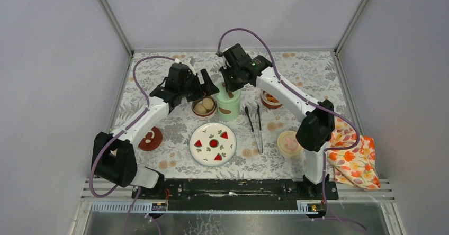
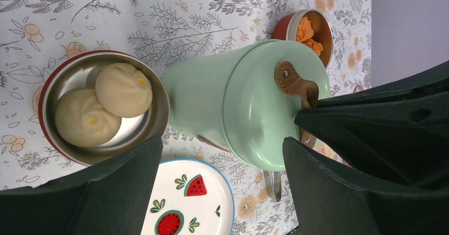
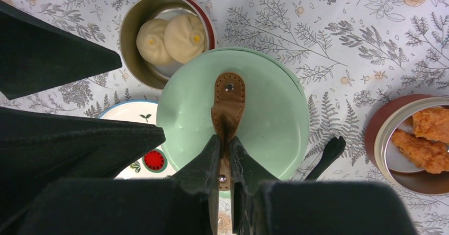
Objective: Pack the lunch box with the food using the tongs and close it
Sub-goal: Close the box lid on the packing box.
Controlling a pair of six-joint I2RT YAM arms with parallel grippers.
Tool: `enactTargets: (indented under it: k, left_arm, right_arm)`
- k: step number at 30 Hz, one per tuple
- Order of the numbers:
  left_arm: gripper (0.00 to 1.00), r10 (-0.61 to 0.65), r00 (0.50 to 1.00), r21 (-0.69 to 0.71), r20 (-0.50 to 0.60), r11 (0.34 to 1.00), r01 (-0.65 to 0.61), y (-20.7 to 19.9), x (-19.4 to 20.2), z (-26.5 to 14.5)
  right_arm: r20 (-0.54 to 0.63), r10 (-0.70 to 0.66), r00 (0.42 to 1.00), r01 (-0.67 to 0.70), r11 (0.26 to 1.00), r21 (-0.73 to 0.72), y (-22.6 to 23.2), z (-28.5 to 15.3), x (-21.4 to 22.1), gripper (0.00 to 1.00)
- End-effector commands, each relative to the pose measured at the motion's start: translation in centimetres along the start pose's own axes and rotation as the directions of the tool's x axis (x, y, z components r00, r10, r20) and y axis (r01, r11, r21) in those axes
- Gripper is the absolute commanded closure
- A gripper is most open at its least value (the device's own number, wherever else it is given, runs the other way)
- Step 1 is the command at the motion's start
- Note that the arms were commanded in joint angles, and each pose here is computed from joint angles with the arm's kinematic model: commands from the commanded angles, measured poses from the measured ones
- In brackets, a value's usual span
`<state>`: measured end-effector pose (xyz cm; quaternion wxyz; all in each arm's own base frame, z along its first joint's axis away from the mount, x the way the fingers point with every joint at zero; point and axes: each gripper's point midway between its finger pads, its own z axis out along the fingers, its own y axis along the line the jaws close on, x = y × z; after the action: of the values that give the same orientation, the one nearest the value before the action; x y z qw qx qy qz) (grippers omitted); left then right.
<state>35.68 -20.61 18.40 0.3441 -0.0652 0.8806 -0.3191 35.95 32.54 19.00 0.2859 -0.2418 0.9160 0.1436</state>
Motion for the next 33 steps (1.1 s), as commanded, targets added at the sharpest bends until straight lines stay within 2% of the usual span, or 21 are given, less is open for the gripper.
enactTargets:
  k: [1, 16, 33]
  left_arm:
    - [0.09, 0.027, 0.998, 0.073, 0.059, 0.997, -0.032, -2.4, -1.9, -0.2]
    - [0.15, 0.031, 0.999, 0.072, 0.036, 0.997, -0.033, -2.6, -1.7, 0.9]
    - [0.28, 0.026, 1.0, 0.065, -0.001, 0.998, -0.026, -2.3, -1.3, 2.9]
  right_arm:
    - [0.072, 0.031, 0.997, -0.028, 0.999, -0.044, 0.5, -2.5, -2.2, 0.93]
    - [0.02, 0.08, 0.997, -0.079, 0.996, -0.035, -0.9, -1.4, -0.9, 0.93]
    - [-0.051, 0.078, 0.996, -0.08, 0.996, -0.037, -0.9, 0.4, 0.4, 0.92]
